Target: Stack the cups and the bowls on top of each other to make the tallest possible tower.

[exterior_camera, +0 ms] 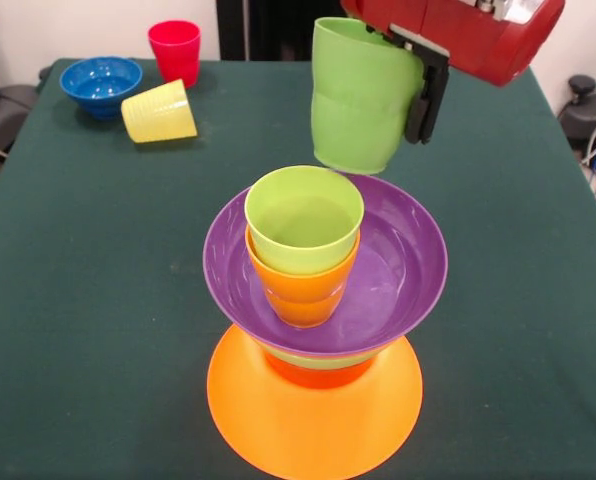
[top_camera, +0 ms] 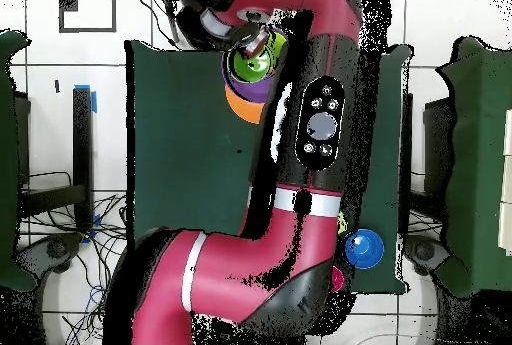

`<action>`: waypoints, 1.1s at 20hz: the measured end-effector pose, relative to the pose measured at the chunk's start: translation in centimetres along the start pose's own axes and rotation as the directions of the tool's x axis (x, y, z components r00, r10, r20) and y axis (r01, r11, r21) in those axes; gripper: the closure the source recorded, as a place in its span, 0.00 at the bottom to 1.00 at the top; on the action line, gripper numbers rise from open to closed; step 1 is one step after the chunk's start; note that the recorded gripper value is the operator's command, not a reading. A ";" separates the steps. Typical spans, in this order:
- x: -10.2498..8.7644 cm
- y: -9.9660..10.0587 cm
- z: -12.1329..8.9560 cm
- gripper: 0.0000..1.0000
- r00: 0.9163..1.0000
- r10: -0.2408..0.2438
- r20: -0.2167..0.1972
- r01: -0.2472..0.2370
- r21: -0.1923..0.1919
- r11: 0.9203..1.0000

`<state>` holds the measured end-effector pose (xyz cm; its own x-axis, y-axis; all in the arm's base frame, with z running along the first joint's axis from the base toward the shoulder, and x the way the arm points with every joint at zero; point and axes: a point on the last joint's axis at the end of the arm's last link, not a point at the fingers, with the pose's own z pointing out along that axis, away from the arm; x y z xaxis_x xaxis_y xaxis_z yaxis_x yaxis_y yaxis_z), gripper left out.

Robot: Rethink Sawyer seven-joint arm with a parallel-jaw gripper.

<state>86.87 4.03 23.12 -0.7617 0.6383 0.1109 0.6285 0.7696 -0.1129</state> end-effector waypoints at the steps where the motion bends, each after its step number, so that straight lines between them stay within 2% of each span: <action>1: 0.0 0.0 -0.2 1.00 1.000 0.001 0.000 -0.001 0.000 1.000; 14: 0.1 0.3 -2.0 1.00 1.000 0.005 0.012 -0.004 -0.021 1.000; 22: -0.4 0.3 -1.4 1.00 1.000 0.012 0.004 -0.012 -0.020 1.000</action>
<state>87.56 4.03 24.47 -0.7548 0.6473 0.1059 0.6405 0.7622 -0.0940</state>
